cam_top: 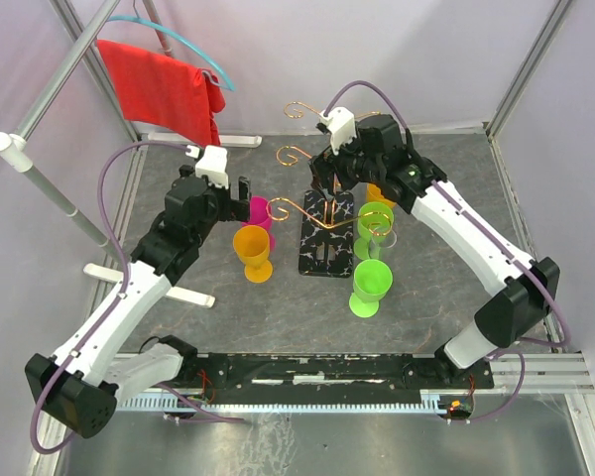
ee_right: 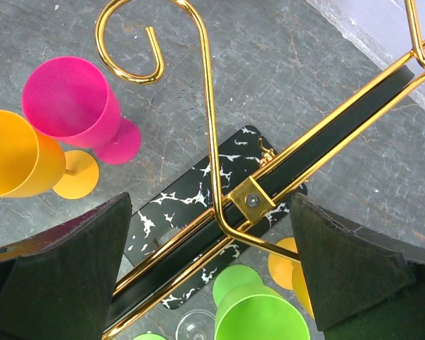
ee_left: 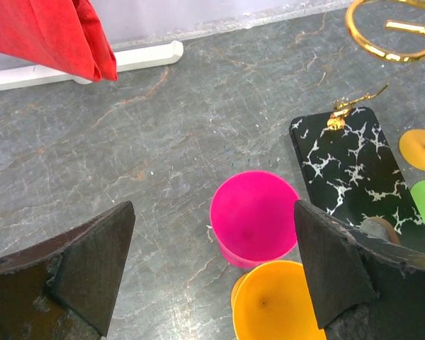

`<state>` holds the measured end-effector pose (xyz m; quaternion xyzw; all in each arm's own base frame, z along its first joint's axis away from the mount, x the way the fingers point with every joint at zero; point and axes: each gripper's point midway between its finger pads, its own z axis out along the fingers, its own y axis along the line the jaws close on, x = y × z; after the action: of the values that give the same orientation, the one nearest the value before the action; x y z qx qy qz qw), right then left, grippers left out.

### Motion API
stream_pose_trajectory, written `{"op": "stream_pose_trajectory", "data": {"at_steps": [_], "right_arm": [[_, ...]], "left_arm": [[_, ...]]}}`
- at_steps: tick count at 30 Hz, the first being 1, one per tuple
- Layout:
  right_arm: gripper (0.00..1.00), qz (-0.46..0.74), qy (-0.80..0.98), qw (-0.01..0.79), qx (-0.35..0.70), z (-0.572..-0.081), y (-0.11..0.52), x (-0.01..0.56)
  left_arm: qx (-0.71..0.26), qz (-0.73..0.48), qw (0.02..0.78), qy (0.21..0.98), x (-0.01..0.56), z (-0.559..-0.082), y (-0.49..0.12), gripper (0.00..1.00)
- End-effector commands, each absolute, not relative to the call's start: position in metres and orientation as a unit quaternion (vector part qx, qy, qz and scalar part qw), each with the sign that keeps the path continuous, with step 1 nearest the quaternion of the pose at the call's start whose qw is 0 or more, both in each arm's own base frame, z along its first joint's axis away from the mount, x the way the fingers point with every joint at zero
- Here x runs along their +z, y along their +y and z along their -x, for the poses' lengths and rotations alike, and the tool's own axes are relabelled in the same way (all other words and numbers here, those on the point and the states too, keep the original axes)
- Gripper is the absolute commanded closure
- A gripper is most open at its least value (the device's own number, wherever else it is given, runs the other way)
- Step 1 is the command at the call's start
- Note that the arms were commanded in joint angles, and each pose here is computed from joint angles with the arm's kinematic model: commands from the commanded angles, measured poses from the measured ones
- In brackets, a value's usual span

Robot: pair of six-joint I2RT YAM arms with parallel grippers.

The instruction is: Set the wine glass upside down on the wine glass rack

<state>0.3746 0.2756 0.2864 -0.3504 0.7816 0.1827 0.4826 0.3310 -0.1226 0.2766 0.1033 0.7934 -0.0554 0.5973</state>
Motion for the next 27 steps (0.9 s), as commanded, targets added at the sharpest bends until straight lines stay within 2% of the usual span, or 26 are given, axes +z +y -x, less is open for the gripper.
{"op": "stream_pose_trajectory", "data": {"at_steps": [1, 9, 18, 23, 27], "right_arm": [[0.0, 0.325, 0.807, 0.465, 0.162, -0.357, 0.257, 0.287], [0.0, 0.296, 0.803, 0.503, 0.123, -0.373, 0.23, 0.325], [0.0, 0.201, 0.737, 0.636, 0.11, -0.354, 0.189, 0.372], [0.0, 0.169, 0.746, 0.643, 0.039, -0.356, 0.156, 0.379], [0.0, 0.152, 0.772, 0.617, 0.012, -0.365, 0.134, 0.382]], "left_arm": [[-0.043, -0.093, 0.612, 0.784, 0.306, -0.336, -0.118, 0.01], [-0.014, -0.071, 0.595, 0.801, 0.326, -0.344, -0.108, 0.01], [-0.053, -0.027, 0.598, 0.8, 0.349, -0.354, -0.118, 0.01], [-0.075, -0.008, 0.59, 0.804, 0.35, -0.365, -0.129, 0.01], [-0.088, -0.003, 0.588, 0.804, 0.353, -0.373, -0.136, 0.01]]}}
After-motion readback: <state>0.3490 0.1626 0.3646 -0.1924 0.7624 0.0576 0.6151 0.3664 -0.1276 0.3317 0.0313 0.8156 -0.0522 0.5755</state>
